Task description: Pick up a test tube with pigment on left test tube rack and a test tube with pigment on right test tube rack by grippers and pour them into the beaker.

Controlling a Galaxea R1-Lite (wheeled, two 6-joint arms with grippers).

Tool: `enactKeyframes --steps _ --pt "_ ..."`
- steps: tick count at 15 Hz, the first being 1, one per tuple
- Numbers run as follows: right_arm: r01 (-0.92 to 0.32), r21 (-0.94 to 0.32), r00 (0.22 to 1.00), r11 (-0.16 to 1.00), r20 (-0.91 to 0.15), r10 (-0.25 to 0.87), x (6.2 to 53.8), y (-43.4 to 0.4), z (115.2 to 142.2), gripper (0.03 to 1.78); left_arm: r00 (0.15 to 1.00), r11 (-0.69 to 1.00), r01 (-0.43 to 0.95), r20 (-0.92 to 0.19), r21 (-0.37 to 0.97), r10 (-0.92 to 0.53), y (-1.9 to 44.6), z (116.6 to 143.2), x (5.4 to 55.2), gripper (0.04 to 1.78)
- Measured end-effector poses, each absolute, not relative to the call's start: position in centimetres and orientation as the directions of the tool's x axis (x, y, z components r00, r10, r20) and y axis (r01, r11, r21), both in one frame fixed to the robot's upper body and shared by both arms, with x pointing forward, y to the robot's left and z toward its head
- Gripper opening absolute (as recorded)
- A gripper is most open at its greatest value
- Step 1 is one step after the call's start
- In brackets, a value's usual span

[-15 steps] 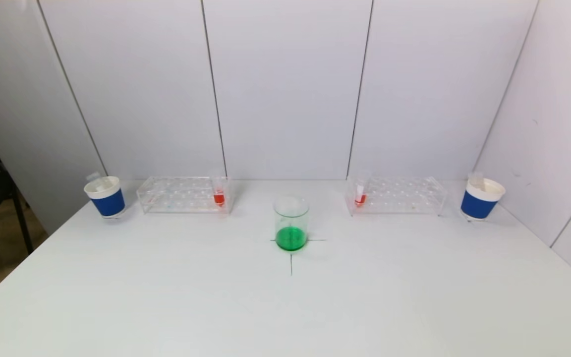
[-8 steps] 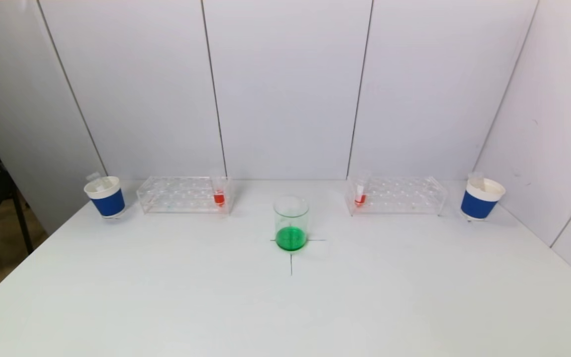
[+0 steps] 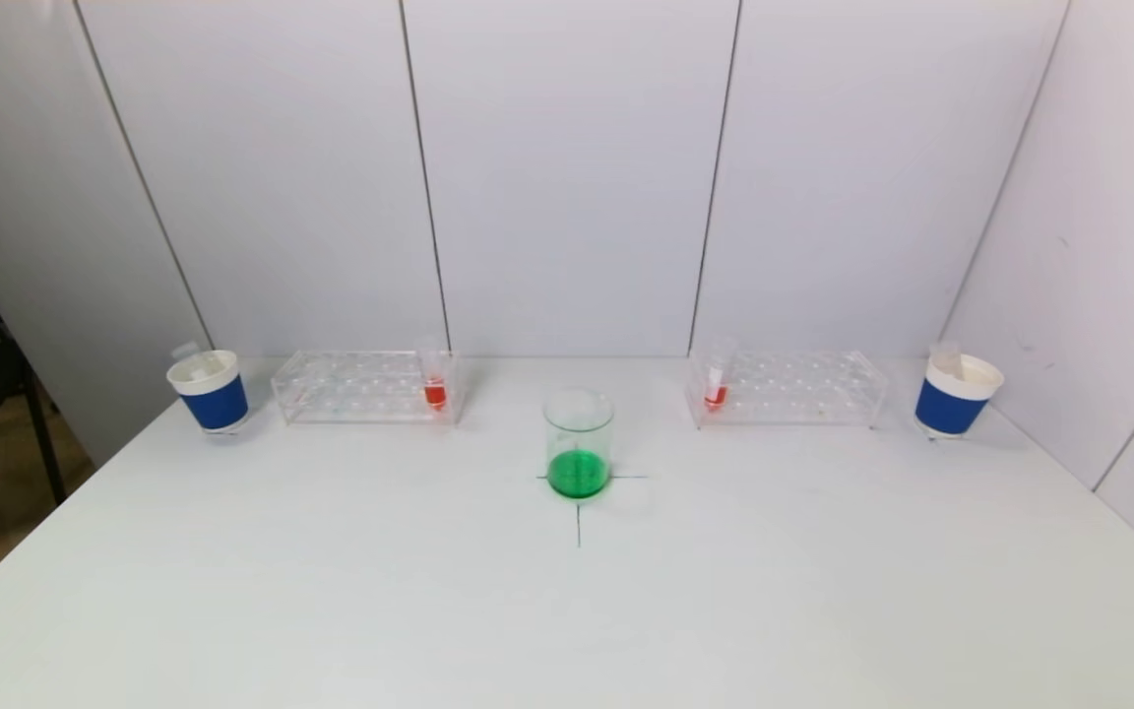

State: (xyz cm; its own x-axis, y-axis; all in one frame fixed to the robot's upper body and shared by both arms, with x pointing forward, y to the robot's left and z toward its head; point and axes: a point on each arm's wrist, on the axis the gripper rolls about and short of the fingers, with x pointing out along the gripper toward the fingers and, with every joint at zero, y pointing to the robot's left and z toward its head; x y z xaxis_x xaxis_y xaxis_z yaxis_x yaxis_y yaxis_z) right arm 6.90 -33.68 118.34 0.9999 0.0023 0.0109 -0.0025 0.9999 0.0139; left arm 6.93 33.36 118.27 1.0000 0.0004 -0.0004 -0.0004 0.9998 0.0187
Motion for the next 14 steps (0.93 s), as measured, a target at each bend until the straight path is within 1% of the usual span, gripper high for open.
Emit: enactKeyframes --steps 14 --pt "-0.001 0.014 1.000 1.000 0.011 0.001 6.90 -33.68 118.34 1.77 1.000 1.000 0.000 0.000 0.018 0.000 33.35 118.27 6.93 1.76"
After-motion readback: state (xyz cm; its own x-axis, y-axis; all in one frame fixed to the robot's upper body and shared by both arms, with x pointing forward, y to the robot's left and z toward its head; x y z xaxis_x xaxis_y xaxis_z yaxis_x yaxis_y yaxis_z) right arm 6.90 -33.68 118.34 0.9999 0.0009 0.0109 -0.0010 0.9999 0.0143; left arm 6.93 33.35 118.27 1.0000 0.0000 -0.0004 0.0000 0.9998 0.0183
